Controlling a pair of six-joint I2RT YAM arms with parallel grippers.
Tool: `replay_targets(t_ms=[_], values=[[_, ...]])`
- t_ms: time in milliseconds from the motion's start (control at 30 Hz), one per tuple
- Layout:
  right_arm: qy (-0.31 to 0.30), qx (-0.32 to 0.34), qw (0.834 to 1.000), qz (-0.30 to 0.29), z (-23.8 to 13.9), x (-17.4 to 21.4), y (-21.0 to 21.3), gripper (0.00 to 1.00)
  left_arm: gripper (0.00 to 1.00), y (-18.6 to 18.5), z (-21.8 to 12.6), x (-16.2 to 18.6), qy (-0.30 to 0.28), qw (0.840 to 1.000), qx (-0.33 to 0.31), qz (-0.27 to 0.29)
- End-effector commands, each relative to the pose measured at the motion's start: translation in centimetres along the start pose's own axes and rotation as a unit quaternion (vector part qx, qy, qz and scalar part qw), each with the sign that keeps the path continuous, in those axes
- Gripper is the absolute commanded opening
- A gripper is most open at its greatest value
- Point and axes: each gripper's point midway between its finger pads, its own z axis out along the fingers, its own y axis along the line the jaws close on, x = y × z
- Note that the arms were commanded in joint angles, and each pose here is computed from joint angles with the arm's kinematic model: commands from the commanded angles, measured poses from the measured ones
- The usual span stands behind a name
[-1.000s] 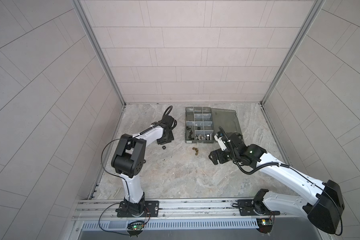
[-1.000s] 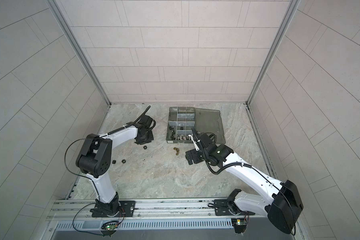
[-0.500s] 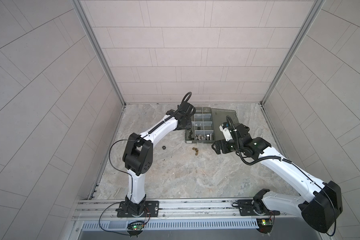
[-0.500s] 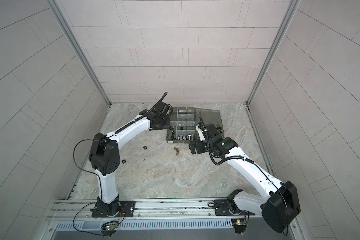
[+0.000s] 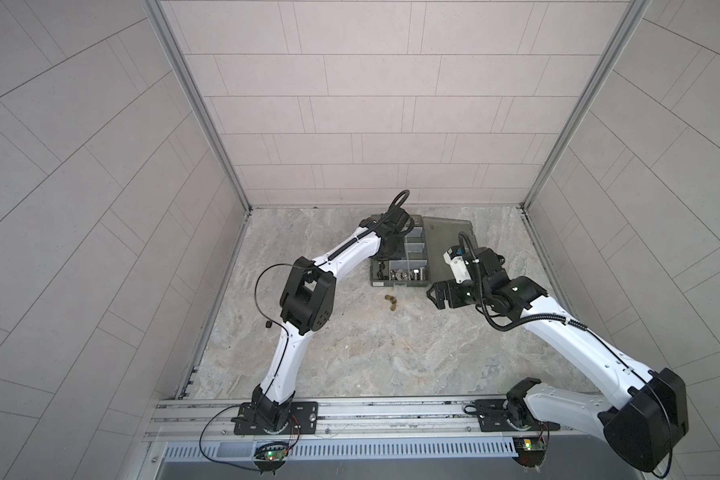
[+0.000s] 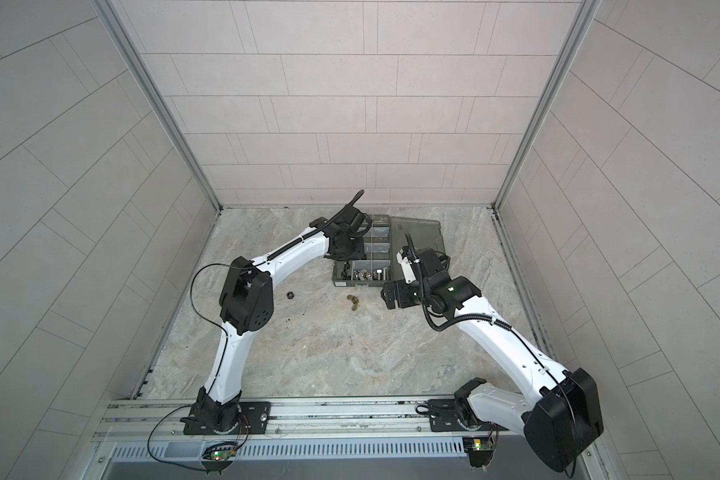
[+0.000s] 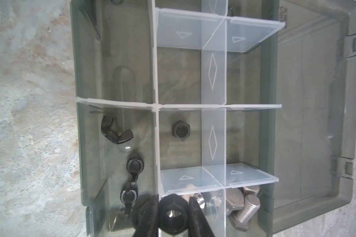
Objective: Sort the screws and nuts into containers
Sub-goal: 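Lift the black hex nut and carry it with the left gripper to the organizer, then open the left gripper to drop the black hex nut into the compartment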
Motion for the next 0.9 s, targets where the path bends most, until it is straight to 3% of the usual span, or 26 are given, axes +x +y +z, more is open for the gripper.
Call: replay_targets(t_ms=[0,433,533,700,867], values=[[-0.008,-0.005,1.000,0.004,0.1,-0.2,-0.3,0.99,0.18,-0.9,0.1,-0.7,-0.003,1.000,0.009,0.005],[-0.005,-0.010,1.000,0.015,0.8,-0.5,-0.6,0.99,0.22,-1.8,2.7,-1.0,0.005,1.000,0.017,0.002],[-0.001,-0.007,1.000,0.017,0.9,-0.4,-0.9,0.99,0.33,-2.1,2.9,-1.1,0.007,1.000,0.022,0.003],[0.004,-0.008,1.000,0.018,1.2,-0.1,-0.9,0.99,0.48,-2.3,0.9,-1.7,-0.006,1.000,0.027,0.007],[0.008,-0.027,0.999,0.023,1.5,0.1,-0.3,0.99,0.49,-1.0,-3.1,-2.1,-0.037,0.999,0.015,0.012]])
